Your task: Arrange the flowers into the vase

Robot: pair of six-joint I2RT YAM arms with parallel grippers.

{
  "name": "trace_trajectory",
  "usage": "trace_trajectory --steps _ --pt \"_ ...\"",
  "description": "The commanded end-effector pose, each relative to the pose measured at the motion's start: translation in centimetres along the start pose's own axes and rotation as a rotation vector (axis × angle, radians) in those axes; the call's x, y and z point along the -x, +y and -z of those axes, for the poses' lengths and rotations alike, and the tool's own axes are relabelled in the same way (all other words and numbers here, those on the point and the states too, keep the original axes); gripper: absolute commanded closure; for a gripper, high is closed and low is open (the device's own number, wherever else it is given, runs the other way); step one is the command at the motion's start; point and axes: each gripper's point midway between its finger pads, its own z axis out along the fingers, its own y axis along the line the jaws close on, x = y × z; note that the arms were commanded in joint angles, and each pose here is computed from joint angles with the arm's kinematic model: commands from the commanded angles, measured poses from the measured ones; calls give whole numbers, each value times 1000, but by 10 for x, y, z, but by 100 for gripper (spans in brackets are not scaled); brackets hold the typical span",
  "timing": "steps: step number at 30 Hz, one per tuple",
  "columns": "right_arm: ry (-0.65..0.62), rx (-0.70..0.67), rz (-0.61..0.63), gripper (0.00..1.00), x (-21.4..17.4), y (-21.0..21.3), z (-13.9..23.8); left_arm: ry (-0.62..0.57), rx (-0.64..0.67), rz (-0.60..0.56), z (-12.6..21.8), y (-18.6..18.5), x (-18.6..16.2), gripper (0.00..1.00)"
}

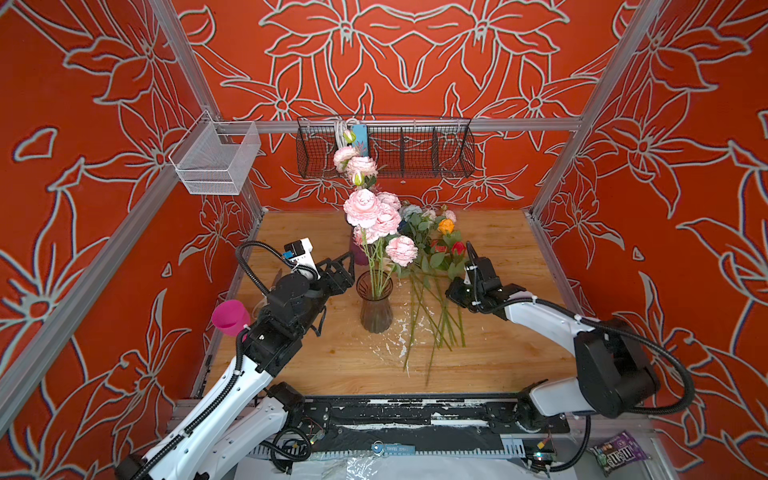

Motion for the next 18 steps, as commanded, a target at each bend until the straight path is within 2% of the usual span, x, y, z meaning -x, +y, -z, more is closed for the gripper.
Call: trace_trajectory --steps 1,4,8,12,15,18 --pt "5 26 -4 66 5 12 9 -53 -18 -1 5 -8 17 18" --pt "-7 -8 36 60 4 7 24 -54 -22 1 5 -8 18 18" --pt "-65 -88 162 59 14 0 49 -46 -32 8 5 -10 16 18" --pt "-40 -223 434 62 24 2 56 -39 -32 9 3 -10 15 18" --pt "-6 -399 647 63 27 8 47 -40 -24 5 2 -9 15 18" --pt "71 -461 885 64 18 24 27 -38 -18 1 1 -8 14 18"
